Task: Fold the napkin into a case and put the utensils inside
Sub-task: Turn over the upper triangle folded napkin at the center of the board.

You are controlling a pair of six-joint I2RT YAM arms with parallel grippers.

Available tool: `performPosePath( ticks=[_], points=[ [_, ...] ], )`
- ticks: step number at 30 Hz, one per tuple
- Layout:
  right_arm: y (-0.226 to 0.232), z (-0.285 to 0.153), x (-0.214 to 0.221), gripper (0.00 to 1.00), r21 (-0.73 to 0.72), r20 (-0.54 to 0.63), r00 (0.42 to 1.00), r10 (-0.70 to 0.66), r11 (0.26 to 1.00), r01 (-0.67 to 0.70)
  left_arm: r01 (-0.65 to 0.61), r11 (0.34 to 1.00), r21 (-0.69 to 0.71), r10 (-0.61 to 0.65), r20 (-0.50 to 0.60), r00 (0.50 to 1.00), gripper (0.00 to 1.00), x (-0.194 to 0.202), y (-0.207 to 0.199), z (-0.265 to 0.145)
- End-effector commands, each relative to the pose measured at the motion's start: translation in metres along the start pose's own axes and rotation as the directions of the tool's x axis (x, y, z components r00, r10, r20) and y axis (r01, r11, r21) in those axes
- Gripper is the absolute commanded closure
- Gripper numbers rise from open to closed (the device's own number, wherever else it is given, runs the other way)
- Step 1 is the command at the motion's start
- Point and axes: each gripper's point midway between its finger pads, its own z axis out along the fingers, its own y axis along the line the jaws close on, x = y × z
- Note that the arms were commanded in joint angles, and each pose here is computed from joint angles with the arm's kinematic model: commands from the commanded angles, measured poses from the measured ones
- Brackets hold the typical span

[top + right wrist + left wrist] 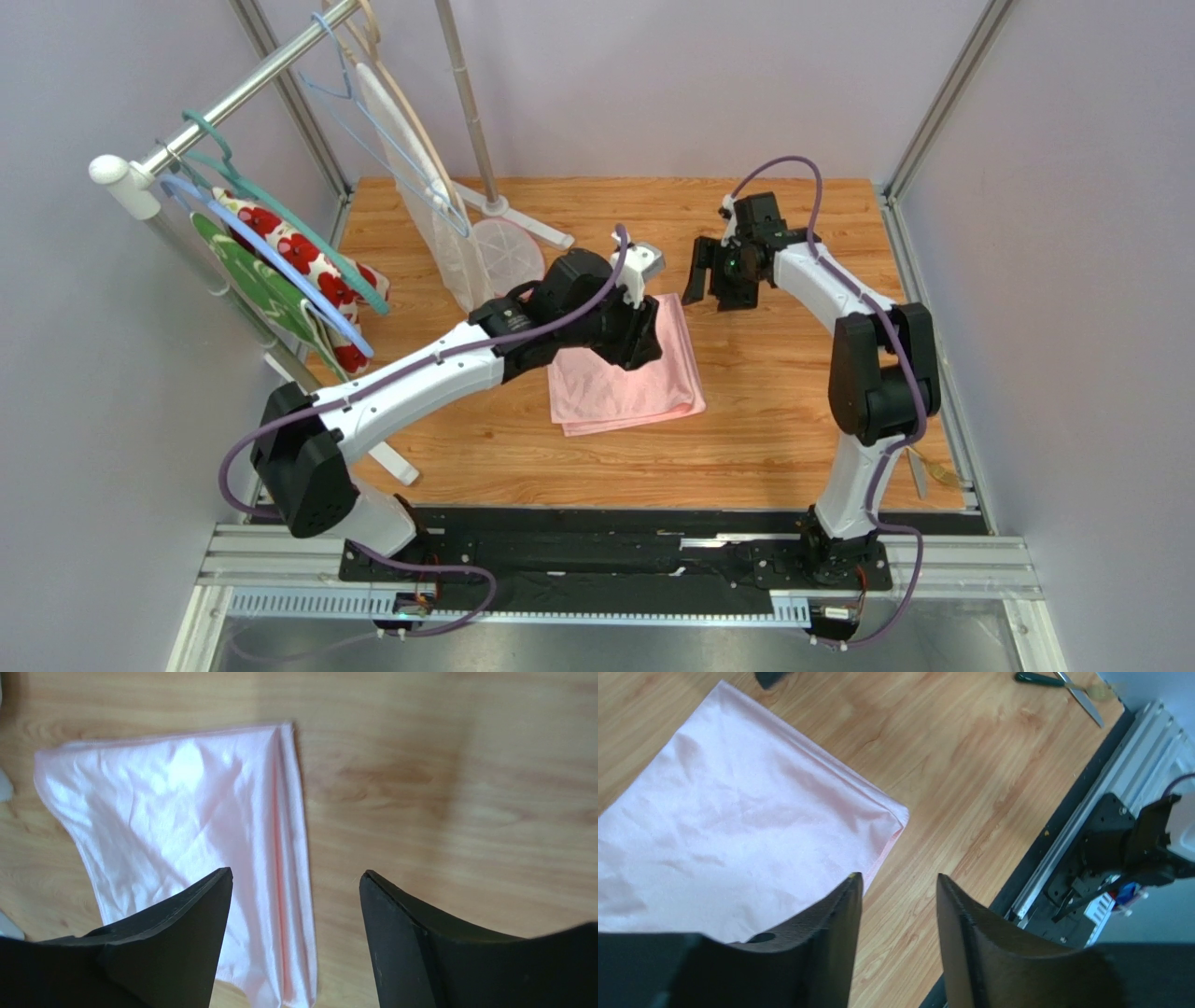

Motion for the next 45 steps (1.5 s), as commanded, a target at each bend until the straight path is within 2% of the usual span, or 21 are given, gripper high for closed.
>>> performPosePath(
  ticks=[1,2,3,4,5,7,9,12,15,19,27,35,38,43,45],
  points=[
    [0.025,-0.023,0.041,0.30,-0.047,-0.036,0.998,0.047,0.998,-0.048,0.156,0.987,0.033,-0.153,-0.096,0.984,0.58,0.021,0.012,0.020],
    [0.025,-0.023,0.041,0.30,-0.052,-0.009,0.998,0.057,0.997,-0.058,0.181,0.983,0.038,-0.176,-0.106,0.979,0.58,0.020,0.013,0.024],
    [0.015,-0.025,0.061,0.33,-0.023,-0.011,0.997,0.081,0.996,-0.081,0.182,0.982,0.051,-0.176,-0.101,0.979,0.56,0.012,0.011,0.027],
    [0.012,-0.027,0.064,0.35,-0.017,0.005,0.994,0.106,0.994,-0.106,0.189,0.981,0.051,-0.181,-0.129,0.975,0.48,0.019,0.013,0.038],
    [0.013,-0.027,0.066,0.41,-0.033,0.025,0.993,0.112,0.993,-0.111,0.200,0.978,0.060,-0.190,-0.137,0.972,0.45,0.019,0.012,0.043],
    [0.013,-0.030,0.084,0.45,-0.064,0.019,0.992,0.128,0.990,-0.126,0.230,0.969,0.085,-0.214,-0.163,0.963,0.38,0.022,0.009,0.058],
    [0.015,-0.032,0.097,0.55,-0.097,0.003,0.990,0.138,0.986,-0.137,0.250,0.961,0.114,-0.228,-0.182,0.957,0.35,0.023,0.002,0.068],
    [0.015,-0.036,0.115,0.67,-0.124,-0.010,0.991,0.133,0.983,-0.133,0.240,0.970,0.045,-0.224,-0.229,0.947,0.33,0.040,0.002,0.086],
    [0.013,-0.038,0.129,0.69,-0.142,-0.008,0.993,0.121,0.982,-0.121,0.235,0.972,0.011,-0.224,-0.263,0.939,0.37,0.053,0.002,0.101],
    [0.014,-0.034,0.139,0.69,-0.176,-0.019,0.993,0.118,0.977,-0.119,0.163,0.986,-0.044,-0.169,-0.293,0.941,0.38,0.065,-0.001,0.117],
    [0.005,-0.027,0.151,0.67,-0.174,-0.043,0.990,0.135,0.975,-0.140,0.104,0.989,-0.106,-0.134,-0.347,0.928,0.37,0.080,0.007,0.141],
    [0.006,-0.023,0.163,0.68,-0.210,-0.066,0.985,0.158,0.963,-0.168,0.055,0.987,-0.153,-0.107,-0.357,0.928,0.48,0.087,0.014,0.143],
    [0.006,-0.022,0.166,0.69,-0.223,-0.077,0.984,0.163,0.959,-0.177,0.062,0.989,-0.134,-0.101,-0.305,0.947,0.48,0.079,0.010,0.139],
    [0.005,-0.017,0.169,0.71,-0.229,-0.093,0.979,0.179,0.953,-0.196,0.073,0.988,-0.138,-0.104,-0.234,0.967,0.60,0.076,0.011,0.118],
    [0.004,-0.014,0.172,0.75,-0.230,-0.109,0.976,0.187,0.951,-0.208,0.076,0.988,-0.138,-0.102,-0.193,0.976,0.64,0.072,0.012,0.112]
  ],
)
